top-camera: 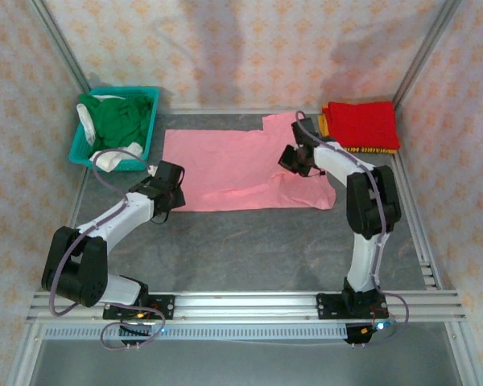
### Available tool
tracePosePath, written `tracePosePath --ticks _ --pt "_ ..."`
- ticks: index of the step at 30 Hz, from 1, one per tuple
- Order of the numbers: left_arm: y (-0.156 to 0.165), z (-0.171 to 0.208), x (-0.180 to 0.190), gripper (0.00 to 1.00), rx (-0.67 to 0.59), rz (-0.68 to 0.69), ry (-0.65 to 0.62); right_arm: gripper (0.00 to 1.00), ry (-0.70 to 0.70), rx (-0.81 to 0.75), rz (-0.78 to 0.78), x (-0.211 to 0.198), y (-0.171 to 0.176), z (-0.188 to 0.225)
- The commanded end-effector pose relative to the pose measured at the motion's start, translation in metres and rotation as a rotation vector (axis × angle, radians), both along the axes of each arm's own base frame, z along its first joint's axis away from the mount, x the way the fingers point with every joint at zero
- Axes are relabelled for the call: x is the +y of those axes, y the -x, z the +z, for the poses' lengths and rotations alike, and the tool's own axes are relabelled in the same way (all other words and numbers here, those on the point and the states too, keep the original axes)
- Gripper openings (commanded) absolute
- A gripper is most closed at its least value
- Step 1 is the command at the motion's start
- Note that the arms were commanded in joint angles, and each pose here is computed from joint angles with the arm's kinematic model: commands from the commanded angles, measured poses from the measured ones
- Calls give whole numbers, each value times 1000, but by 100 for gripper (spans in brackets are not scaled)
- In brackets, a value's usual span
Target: Fold and stack the t-shirts
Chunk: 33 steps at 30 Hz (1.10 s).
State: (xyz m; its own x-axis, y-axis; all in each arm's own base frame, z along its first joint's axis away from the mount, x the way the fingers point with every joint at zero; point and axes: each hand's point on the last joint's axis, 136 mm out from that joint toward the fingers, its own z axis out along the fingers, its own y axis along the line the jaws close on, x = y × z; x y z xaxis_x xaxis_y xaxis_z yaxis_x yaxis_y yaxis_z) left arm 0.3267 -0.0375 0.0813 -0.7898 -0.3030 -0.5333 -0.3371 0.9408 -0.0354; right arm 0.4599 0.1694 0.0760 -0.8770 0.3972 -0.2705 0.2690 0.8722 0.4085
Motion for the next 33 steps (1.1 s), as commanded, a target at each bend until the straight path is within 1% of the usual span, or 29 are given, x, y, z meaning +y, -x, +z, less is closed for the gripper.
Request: tracePosePath --ticks 1,3,4,5,6,7,8,11,14,17,19,22,25,28,31,33 --pt "-2 3 7 43 -21 24 -43 8 46 3 23 3 -12 0" --pt "0 0 8 43 -16 27 -44 34 39 -10 39 10 -21 6" --pt "0 0 8 43 -15 26 -41 32 34 -18 51 13 -24 12" --pt "0 -1 8 43 -15 27 -43 28 31 -26 60 15 -26 17" --pt "0 -2 9 43 -16 32 -47 31 27 -36 65 16 -27 24" --pt "1 -2 10 43 -16 38 -51 37 20 -43 70 17 -27 31" --pt "1 -2 12 43 -19 43 -54 40 21 -52 72 16 -25 37" --pt "0 -2 12 44 -25 49 -43 40 11 -99 47 4 -13 58" --pt "-3 -4 15 45 -11 71 -19 41 -22 -122 -12 -20 5 62" --pt "-4 -9 18 45 10 84 3 38 -34 -73 -56 -46 35 48" --pt "-1 -16 20 45 32 86 19 35 0 -32 -80 -65 58 34" --pt "5 -33 25 45 82 108 60 34 75 58 -136 -97 88 9" --pt "13 -46 33 45 141 129 57 36 111 126 -176 -121 108 -8" --pt "20 -52 36 45 175 138 46 36 148 151 -197 -139 121 -16" --pt "29 -61 43 44 216 169 46 37 156 202 -186 -144 127 -27" --pt "33 -64 48 44 234 186 44 37 147 197 -178 -143 127 -31"
